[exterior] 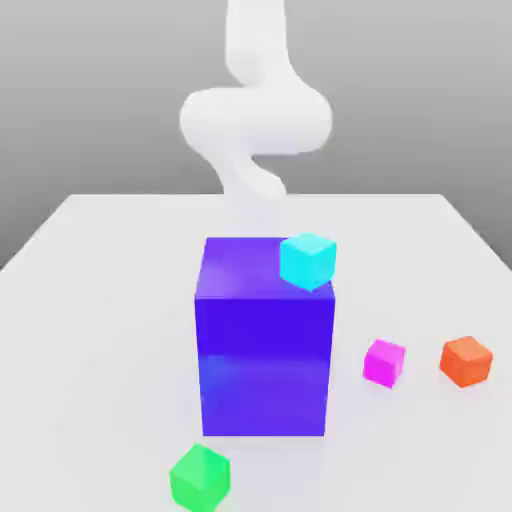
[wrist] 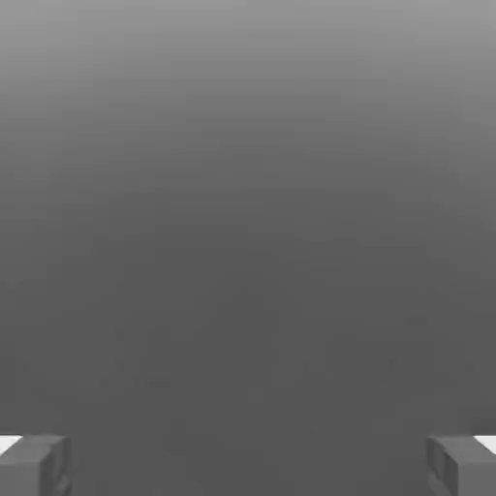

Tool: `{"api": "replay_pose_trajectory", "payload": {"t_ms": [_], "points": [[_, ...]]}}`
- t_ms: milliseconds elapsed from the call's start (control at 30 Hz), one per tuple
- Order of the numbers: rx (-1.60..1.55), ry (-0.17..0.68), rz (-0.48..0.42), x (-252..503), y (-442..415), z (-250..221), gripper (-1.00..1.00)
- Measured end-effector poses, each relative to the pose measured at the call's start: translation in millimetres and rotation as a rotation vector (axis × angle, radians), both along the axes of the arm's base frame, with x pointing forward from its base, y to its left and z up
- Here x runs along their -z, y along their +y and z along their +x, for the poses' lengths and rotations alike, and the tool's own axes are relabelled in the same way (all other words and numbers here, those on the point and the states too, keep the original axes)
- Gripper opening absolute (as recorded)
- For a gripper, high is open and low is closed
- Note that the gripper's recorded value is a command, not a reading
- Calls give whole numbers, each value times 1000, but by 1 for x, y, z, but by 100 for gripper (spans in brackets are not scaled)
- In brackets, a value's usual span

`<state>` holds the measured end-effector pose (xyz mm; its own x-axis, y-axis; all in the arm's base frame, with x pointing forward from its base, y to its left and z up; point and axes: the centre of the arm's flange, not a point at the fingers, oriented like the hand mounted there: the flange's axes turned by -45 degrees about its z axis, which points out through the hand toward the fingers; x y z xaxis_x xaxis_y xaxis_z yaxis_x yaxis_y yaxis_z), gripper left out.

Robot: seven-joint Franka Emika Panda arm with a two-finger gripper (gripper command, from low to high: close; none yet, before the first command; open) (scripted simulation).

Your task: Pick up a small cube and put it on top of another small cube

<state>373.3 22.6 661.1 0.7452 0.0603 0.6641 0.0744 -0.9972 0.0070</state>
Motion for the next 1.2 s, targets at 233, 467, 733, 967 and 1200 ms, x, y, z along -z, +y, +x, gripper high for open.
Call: {"api": "replay_pose_trajectory", "payload": {"t_ms": [233,467,733,967,1200], "points": [[-290,235,-91,174,87,33,0],[-606,470,-230,351,160,-27,0],[-861,651,-364,497,178,-116,0],[-863,653,-369,534,177,-120,-100],[-865,653,-367,522,178,-119,-100]]}}
